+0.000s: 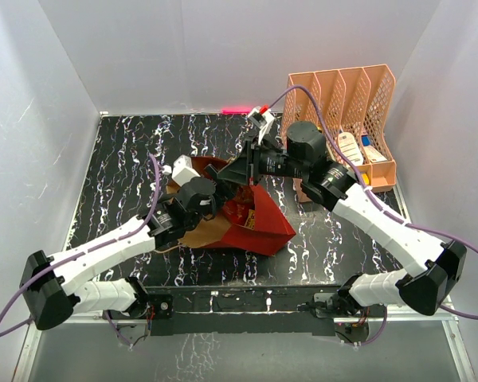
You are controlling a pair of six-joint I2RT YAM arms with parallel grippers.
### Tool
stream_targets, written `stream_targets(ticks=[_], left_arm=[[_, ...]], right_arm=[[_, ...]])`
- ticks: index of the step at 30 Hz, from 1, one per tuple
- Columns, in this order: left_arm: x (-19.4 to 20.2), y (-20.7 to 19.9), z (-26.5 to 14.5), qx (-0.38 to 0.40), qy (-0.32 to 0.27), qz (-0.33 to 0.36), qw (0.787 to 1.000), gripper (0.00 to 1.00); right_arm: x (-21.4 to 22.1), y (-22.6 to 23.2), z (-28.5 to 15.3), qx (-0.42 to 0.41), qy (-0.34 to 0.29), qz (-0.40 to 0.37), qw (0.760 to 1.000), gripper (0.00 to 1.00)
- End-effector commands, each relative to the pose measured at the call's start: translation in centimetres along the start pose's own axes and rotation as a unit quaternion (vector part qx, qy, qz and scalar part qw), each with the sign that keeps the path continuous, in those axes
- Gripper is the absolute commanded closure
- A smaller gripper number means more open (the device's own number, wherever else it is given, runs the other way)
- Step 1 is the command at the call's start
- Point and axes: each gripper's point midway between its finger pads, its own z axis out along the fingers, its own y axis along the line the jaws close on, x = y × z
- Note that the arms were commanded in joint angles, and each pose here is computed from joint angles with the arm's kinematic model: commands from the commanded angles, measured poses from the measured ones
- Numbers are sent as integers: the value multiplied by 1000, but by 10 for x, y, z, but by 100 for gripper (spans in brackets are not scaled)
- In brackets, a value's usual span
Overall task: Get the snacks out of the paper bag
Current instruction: Take out the snack from the paper bag.
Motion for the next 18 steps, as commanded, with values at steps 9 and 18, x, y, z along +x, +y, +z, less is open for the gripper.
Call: stream_targets(ticks=[9,18], left_arm=[[6,-13,32,64,25,-28,997,20],[24,-10,49,55,44,-33,997,15]], right_arm=[[-27,53,-14,-86,-42,-23,995,93],[-26,52,-19,-76,-40,-36,996,93]])
